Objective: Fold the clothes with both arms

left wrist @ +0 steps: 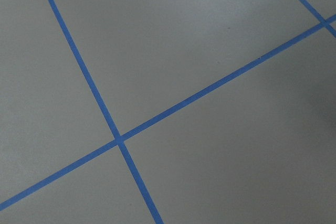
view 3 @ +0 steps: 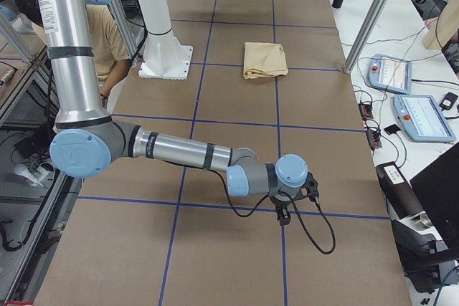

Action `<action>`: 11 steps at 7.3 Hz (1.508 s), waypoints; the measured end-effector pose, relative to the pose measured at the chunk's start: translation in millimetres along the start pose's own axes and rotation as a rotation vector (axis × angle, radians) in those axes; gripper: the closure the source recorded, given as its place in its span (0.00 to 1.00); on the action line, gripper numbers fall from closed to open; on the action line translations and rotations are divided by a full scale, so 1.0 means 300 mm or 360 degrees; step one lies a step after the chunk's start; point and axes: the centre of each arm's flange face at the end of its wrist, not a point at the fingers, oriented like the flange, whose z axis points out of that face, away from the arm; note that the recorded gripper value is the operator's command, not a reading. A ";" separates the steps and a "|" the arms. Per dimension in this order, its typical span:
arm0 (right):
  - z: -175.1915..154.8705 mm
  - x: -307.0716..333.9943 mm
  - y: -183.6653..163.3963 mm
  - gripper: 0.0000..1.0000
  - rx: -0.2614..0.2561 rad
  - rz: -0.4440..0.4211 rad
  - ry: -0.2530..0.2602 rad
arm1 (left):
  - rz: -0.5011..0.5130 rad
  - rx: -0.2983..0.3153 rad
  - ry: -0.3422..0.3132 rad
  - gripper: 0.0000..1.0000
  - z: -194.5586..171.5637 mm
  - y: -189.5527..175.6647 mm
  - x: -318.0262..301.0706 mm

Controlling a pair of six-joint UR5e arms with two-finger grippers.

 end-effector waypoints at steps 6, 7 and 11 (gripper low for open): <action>-0.058 -0.016 0.095 0.00 0.0006 0.0067 0.0009 | -0.0122 -0.0114 0.0004 0.00 0.074 0.044 -0.069; -0.101 -0.009 0.100 0.00 -0.0009 0.0144 -0.0027 | -0.0152 -0.0141 0.0011 0.00 0.077 0.048 -0.072; -0.234 -0.075 -0.006 0.00 -0.0140 0.0333 -0.0061 | -0.0408 -0.0234 0.0060 0.00 -0.018 -0.067 -0.116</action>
